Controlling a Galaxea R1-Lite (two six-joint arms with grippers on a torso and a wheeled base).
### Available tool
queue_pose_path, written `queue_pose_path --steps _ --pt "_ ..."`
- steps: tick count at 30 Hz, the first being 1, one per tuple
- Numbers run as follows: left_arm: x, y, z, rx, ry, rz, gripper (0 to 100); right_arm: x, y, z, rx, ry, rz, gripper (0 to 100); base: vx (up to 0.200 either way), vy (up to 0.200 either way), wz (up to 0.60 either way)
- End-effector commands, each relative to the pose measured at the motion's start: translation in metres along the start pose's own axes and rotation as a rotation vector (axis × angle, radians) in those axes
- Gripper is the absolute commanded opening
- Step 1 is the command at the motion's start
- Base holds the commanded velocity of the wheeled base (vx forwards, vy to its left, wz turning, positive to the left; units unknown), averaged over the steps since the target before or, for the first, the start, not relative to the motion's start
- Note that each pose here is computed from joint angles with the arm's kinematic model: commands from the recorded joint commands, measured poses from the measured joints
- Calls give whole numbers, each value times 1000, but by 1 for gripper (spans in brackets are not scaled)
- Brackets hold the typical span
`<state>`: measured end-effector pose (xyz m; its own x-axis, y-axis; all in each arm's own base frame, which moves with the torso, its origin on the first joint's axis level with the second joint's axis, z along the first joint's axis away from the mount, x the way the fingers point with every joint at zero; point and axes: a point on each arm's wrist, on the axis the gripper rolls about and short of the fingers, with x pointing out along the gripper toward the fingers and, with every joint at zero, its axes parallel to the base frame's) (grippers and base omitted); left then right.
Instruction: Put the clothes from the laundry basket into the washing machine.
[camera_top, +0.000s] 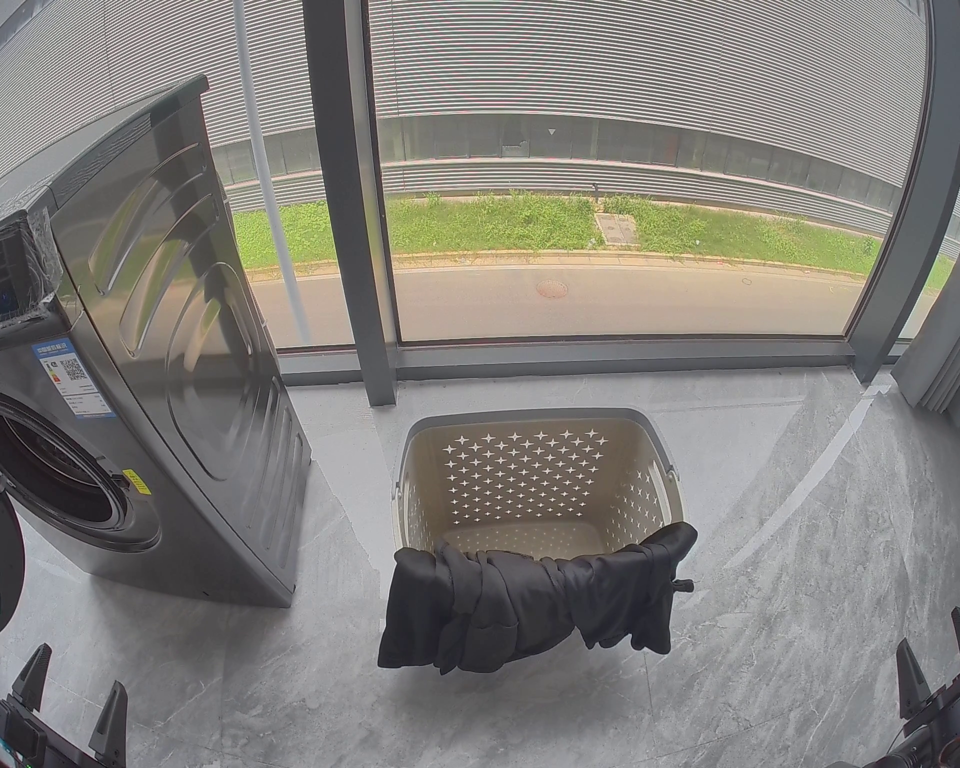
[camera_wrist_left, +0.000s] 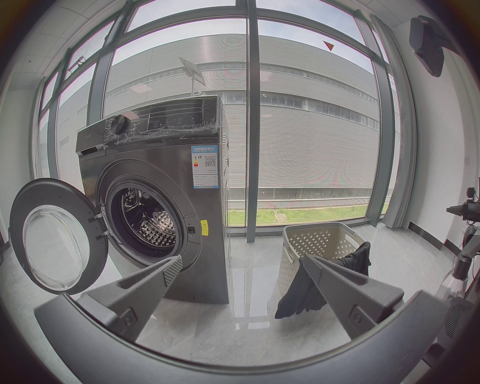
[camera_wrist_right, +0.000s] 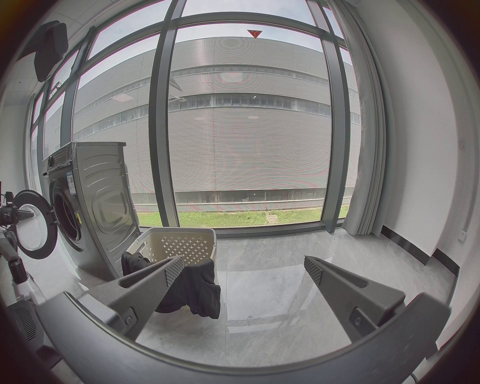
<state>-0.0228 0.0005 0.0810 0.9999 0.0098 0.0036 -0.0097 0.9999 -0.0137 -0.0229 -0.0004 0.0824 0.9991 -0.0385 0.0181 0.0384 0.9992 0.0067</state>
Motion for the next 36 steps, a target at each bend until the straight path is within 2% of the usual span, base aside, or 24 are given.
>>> queue_pose_path --steps 1,5,27,36 --pt "0 0 -5 0 1 -1 100 0 0 -5 0 1 0 100 0 -200 0" --pt "0 0 -5 -2 1 -1 100 0 0 -5 0 1 0 100 0 -200 0" --pt "0 0 -5 -3 1 1 100 0 0 -5 3 1 -4 100 0 0 0" --pt "0 0 -5 -3 1 1 100 0 0 -5 -17 0 9 100 0 0 0"
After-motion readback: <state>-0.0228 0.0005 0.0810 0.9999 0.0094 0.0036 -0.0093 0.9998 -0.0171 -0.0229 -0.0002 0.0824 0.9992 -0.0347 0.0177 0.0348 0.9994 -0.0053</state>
